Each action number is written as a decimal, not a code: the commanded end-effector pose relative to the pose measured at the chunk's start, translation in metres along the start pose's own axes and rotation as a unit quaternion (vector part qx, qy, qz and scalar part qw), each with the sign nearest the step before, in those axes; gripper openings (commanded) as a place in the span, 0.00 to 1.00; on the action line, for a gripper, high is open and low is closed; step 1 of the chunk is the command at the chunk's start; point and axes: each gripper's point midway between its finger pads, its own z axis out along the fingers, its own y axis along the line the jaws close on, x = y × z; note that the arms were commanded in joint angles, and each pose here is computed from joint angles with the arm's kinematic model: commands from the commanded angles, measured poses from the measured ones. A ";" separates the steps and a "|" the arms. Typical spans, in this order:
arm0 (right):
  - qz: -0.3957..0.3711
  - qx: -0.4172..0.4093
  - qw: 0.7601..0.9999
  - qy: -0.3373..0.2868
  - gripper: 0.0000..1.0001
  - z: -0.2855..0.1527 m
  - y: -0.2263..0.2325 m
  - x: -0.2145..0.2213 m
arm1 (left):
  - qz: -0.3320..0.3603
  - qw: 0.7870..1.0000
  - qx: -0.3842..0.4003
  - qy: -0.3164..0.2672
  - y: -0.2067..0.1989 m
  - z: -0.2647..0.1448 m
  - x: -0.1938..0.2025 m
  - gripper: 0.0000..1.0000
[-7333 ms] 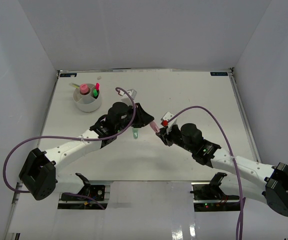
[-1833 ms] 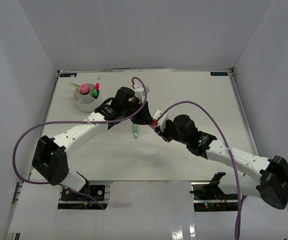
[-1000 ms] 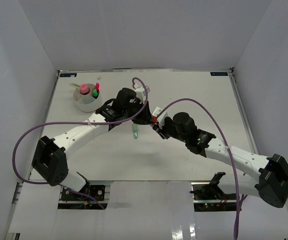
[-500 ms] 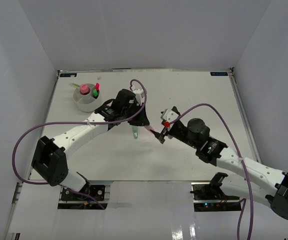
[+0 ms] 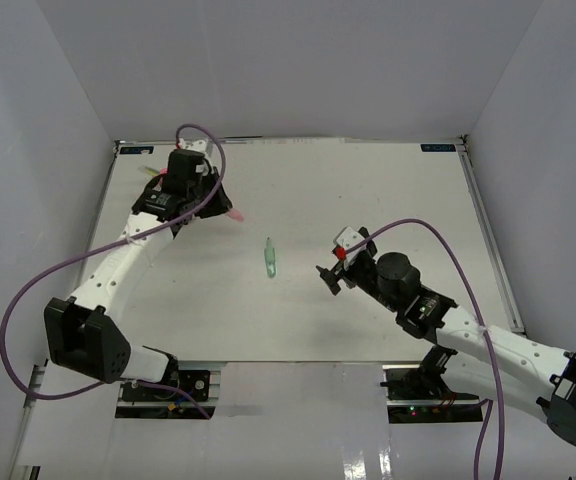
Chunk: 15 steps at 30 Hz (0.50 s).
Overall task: Sort the stationery into containers
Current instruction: Place the pen in the storage box.
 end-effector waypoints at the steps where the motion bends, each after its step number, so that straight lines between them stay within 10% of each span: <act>1: 0.026 0.025 0.999 -0.004 0.90 0.002 -0.006 0.000 | -0.024 0.997 -0.058 -0.046 0.040 -0.027 -0.035 0.23; 15: 0.060 0.008 0.998 -0.005 0.90 0.004 0.005 0.012 | -0.122 0.975 -0.162 -0.087 0.158 -0.027 -0.089 0.26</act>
